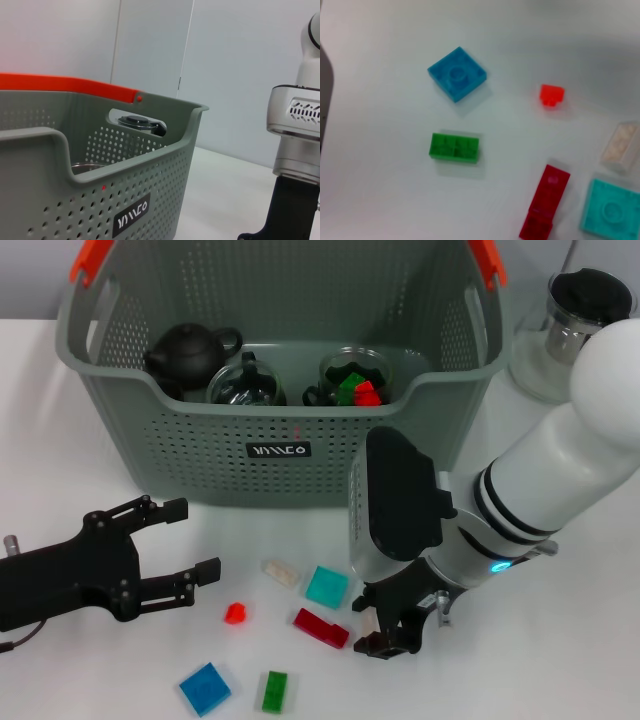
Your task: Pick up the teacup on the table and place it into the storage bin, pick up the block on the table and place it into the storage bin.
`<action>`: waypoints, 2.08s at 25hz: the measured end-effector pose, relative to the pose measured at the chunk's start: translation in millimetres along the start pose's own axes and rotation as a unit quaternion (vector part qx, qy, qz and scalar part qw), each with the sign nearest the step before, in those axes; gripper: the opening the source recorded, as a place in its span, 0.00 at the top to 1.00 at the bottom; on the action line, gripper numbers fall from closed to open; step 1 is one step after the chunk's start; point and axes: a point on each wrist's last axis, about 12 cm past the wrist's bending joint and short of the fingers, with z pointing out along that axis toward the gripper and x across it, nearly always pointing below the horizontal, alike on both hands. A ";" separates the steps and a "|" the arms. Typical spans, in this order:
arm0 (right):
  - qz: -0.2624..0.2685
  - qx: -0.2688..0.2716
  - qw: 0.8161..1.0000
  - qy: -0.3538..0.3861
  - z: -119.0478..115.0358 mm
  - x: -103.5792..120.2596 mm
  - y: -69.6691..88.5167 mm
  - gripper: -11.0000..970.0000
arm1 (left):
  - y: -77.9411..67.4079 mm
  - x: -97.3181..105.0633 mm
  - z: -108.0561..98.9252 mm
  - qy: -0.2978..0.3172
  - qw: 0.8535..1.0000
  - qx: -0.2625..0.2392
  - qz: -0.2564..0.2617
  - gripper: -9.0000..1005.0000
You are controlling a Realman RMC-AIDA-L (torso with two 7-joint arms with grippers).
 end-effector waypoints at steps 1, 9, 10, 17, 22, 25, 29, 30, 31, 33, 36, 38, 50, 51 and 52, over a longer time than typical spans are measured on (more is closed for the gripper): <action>0.002 -0.003 1.000 0.002 -1.4 0.5 -0.2 0.53 | 0.0 0.0 0.0 0.000 1.000 0.000 0.000 0.13; 0.012 -0.011 0.999 -0.032 -44.5 -10.5 -6.2 0.54 | -0.2 -0.8 -1.2 -0.002 1.000 0.002 0.000 0.13; 0.012 -0.017 0.999 -0.037 -55.8 -12.2 -5.8 0.54 | -0.1 -1.0 -1.5 -0.002 1.000 0.002 0.000 0.13; -0.014 -0.006 0.995 -0.101 -146.8 -44.9 0.5 0.54 | 0.0 -1.2 -1.8 -0.002 1.000 0.002 0.002 0.13; -0.034 0.073 0.984 -0.159 -201.7 -66.6 -5.5 0.54 | 0.7 -1.9 -2.2 -0.001 1.000 0.002 0.005 0.13; -0.014 0.132 0.971 -0.198 -217.1 -71.6 -22.4 0.54 | 0.9 -2.0 -2.3 -0.001 1.000 0.002 0.006 0.13; 0.036 0.192 0.959 -0.203 -209.8 -69.2 -53.1 0.54 | 1.1 -2.1 -2.2 0.000 1.000 0.001 0.006 0.13; 0.054 0.198 0.959 -0.197 -203.9 -66.1 -61.2 0.54 | 1.1 -2.1 -2.3 0.000 1.000 0.001 0.006 0.13; 0.069 0.203 0.958 -0.193 -198.6 -64.0 -68.5 0.54 | 1.1 -2.1 -2.2 0.000 1.000 0.001 0.006 0.13; 0.097 0.209 0.956 -0.181 -185.8 -57.6 -81.9 0.54 | 1.1 -2.1 -2.3 0.000 1.000 0.001 0.006 0.13; 0.123 0.213 0.954 -0.172 -170.3 -48.9 -94.0 0.54 | 1.3 -2.3 -2.0 0.000 1.000 0.002 0.006 0.13; 0.134 0.214 0.953 -0.170 -163.4 -44.9 -98.3 0.54 | 1.6 -2.6 -2.1 0.000 1.000 0.002 0.007 0.13; 0.161 0.215 0.953 -0.139 -142.1 -33.0 -103.1 0.50 | 1.3 -2.1 -2.4 0.002 1.000 0.003 0.006 0.13; 0.161 0.217 0.953 -0.138 -142.2 -32.8 -103.6 0.48 | 1.2 -2.0 -2.4 0.003 1.000 0.004 0.006 0.13; 0.162 0.222 0.952 -0.136 -142.5 -32.4 -104.4 0.47 | 1.2 -1.9 -2.4 0.003 1.000 0.004 0.006 0.13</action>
